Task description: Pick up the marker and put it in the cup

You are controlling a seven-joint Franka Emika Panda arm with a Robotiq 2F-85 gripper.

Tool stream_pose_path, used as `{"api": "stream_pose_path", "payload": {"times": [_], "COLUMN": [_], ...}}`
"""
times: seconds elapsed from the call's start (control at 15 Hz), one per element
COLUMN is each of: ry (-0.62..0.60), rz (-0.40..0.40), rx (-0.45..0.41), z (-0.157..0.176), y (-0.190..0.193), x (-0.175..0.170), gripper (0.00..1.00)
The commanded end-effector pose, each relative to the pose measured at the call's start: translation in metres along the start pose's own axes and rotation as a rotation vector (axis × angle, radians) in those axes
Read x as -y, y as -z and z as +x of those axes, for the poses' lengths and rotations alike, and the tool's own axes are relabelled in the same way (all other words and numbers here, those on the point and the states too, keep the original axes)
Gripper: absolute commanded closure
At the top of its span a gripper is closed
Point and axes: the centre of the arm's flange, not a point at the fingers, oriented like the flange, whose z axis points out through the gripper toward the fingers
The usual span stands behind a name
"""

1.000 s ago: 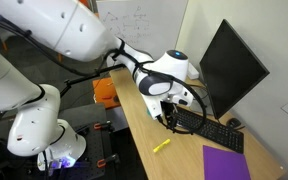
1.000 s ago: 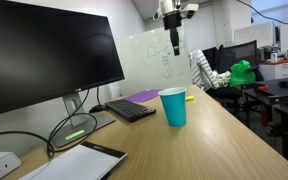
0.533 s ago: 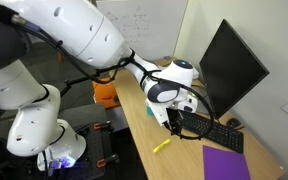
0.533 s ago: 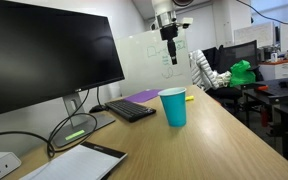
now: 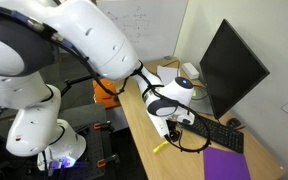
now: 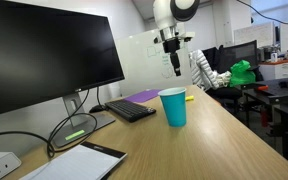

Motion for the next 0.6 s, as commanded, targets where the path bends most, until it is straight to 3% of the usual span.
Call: {"api": "stream_pose_path", "payload": {"times": [0.0,0.2,0.53], "ry": [0.061,0.125,0.128], "rz": [0.008,0.040,0.019], "rx": [-0.029,-0.031,0.006], "z": [0.012,0.015,0.023], "y": [-0.036,-0.070,-0.100], "x": [-0.010,-0.011,-0.017], "gripper": [0.00,0.00,0.00]}}
